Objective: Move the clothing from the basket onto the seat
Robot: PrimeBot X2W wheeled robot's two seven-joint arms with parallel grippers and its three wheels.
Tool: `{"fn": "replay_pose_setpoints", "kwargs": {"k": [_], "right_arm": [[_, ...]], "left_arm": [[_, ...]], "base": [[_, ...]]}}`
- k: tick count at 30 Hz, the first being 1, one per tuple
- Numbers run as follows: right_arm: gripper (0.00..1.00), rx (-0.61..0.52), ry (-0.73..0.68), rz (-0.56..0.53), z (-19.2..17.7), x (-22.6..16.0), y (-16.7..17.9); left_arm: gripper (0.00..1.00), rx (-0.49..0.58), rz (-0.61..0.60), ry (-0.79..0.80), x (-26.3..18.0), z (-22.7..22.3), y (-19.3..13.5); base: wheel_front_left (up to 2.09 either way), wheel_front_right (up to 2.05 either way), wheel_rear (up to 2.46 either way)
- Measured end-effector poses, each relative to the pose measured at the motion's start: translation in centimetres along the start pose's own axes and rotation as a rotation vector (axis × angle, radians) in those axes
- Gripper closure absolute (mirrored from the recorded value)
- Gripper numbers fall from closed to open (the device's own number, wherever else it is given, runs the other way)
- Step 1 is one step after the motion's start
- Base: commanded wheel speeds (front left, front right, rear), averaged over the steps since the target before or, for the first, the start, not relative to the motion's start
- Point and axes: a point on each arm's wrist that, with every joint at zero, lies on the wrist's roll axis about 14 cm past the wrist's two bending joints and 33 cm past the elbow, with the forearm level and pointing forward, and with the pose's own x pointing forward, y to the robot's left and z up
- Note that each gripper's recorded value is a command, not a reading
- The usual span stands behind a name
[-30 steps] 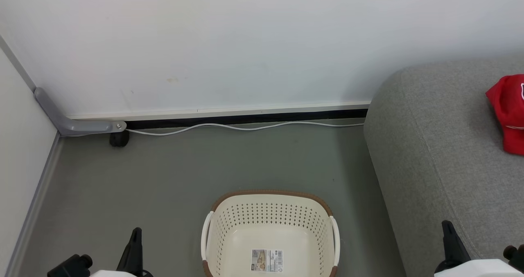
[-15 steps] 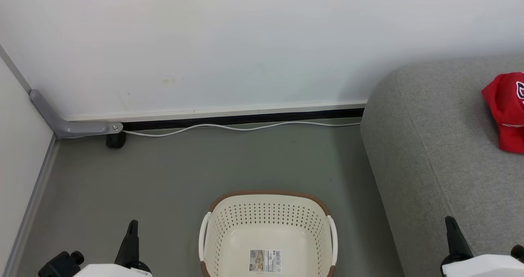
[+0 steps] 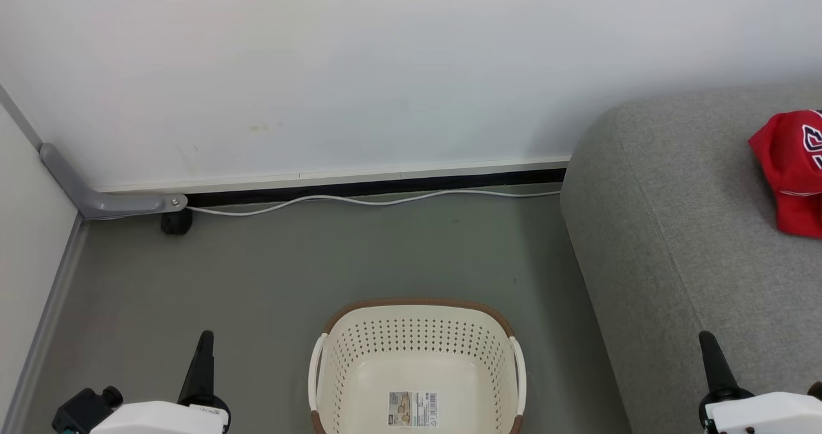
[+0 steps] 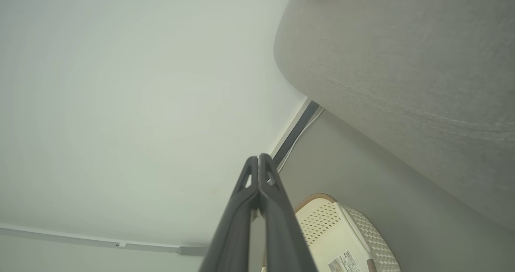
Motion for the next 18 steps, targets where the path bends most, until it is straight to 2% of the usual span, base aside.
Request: {"fn": "replay_pose_setpoints", "kwargs": {"k": [18], "right_arm": [[1.0,0.199,-0.019,0.031,1.2,0.3,0.9]], "left_arm": [[1.0,-0.203,-0.036,0.014,0.6,0.2,-1.2]], "base": [[0.0,0.0,0.0]]}}
